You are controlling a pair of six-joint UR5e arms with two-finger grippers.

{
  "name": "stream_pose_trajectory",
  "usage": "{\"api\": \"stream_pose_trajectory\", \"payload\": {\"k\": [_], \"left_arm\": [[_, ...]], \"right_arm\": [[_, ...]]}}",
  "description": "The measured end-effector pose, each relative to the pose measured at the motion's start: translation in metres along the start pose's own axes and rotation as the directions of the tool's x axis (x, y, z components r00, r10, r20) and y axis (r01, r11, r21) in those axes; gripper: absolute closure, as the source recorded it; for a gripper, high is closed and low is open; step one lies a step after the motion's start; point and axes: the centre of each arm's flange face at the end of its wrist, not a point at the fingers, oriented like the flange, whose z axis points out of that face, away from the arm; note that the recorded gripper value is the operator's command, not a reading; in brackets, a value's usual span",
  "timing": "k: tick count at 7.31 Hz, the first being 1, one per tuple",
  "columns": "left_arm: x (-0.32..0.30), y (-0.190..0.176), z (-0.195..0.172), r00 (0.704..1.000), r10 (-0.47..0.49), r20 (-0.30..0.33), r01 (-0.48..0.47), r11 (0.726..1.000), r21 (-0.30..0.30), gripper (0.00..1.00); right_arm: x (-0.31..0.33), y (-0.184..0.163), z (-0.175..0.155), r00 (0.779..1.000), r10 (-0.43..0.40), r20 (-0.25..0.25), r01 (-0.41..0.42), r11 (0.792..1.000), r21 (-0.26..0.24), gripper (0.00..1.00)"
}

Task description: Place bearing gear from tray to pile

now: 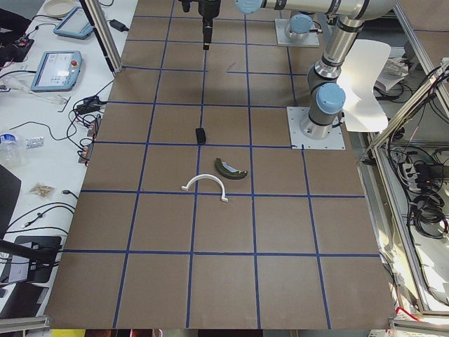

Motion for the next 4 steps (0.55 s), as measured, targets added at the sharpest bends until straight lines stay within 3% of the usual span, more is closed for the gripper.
{"api": "stream_pose_trajectory", "payload": {"k": [4], "left_arm": [[0.0,0.0,-0.001,1.0,0.0,-0.001,0.0,1.0,0.003,0.0]], "right_arm": [[0.16,-0.043,0.039,0.996,-0.086,0.016,0.086,0.996,-0.019,0.0]]}}
